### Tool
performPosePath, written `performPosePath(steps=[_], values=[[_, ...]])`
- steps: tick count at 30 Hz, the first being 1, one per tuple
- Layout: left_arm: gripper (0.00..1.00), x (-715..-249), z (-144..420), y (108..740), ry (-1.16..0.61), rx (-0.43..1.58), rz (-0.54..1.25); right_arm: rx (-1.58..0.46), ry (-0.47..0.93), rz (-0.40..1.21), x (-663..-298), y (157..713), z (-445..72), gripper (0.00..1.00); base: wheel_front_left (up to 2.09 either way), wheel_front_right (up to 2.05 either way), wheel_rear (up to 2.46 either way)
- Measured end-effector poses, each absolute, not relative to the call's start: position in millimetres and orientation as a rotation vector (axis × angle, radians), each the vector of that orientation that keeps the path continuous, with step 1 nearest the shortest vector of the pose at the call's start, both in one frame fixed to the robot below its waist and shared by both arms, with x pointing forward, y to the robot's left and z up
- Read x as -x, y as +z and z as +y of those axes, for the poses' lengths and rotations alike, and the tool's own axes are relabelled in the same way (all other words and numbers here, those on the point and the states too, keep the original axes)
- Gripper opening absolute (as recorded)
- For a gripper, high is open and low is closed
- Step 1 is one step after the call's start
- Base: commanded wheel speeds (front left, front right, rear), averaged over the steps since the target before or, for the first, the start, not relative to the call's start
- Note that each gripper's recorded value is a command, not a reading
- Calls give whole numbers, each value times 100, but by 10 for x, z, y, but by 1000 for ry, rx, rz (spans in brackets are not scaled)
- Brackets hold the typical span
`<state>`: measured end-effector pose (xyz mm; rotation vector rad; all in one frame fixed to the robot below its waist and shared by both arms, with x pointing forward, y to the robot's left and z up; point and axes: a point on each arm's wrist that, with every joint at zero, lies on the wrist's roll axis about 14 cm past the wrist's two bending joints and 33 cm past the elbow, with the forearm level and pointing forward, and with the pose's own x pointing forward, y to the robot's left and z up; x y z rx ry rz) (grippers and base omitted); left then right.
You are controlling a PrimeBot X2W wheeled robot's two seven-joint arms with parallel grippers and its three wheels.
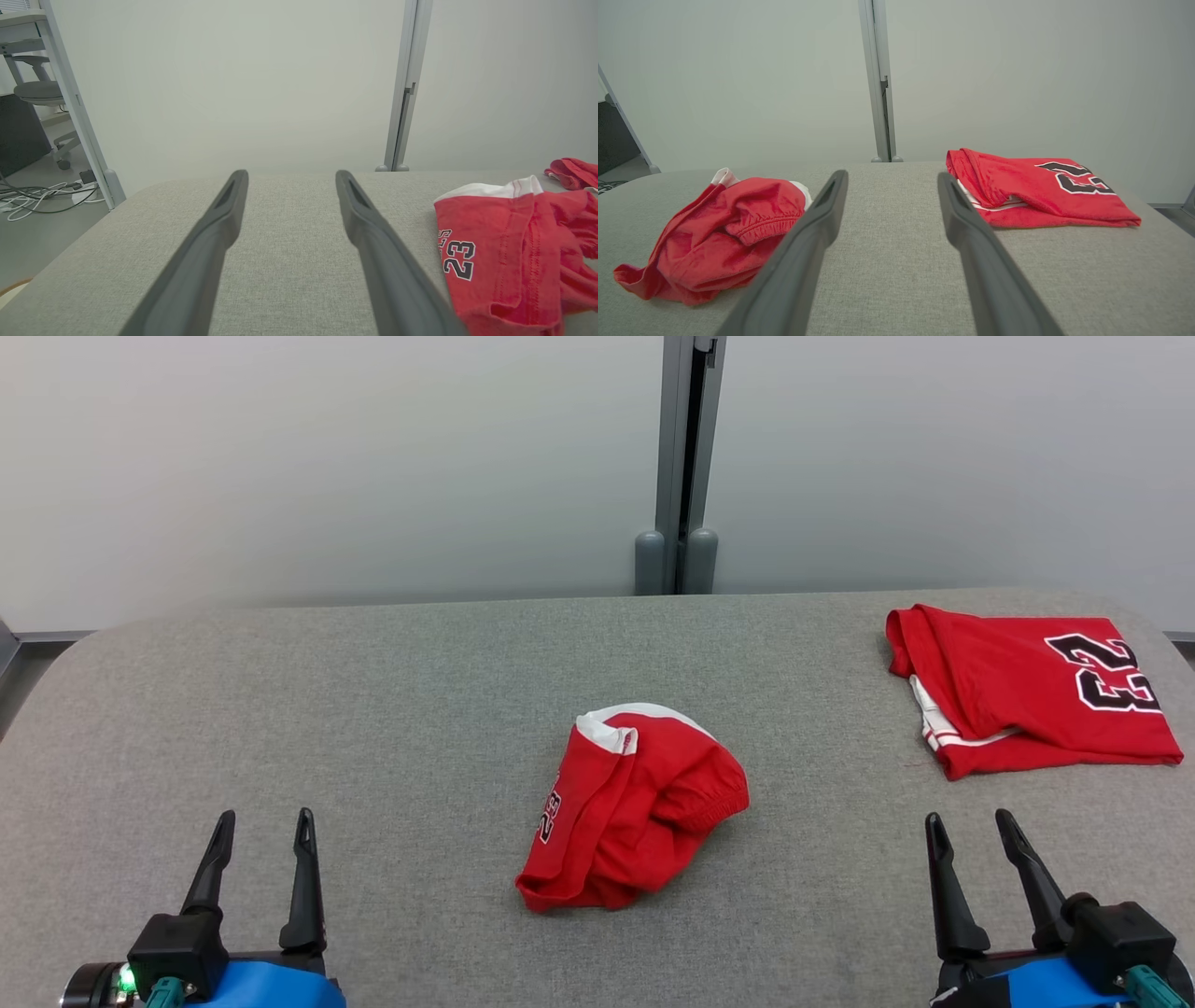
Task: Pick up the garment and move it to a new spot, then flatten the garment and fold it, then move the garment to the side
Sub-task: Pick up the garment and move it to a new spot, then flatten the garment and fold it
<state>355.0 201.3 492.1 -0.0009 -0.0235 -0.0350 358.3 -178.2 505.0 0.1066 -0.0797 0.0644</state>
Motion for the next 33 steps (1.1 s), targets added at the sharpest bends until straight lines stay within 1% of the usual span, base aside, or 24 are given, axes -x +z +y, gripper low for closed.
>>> performPosePath(steps=[33], values=[[100,-3548,2027,4901,-42,-11,-20,-113,64,-40,-3558,4922,-1775,100,0,0,0]])
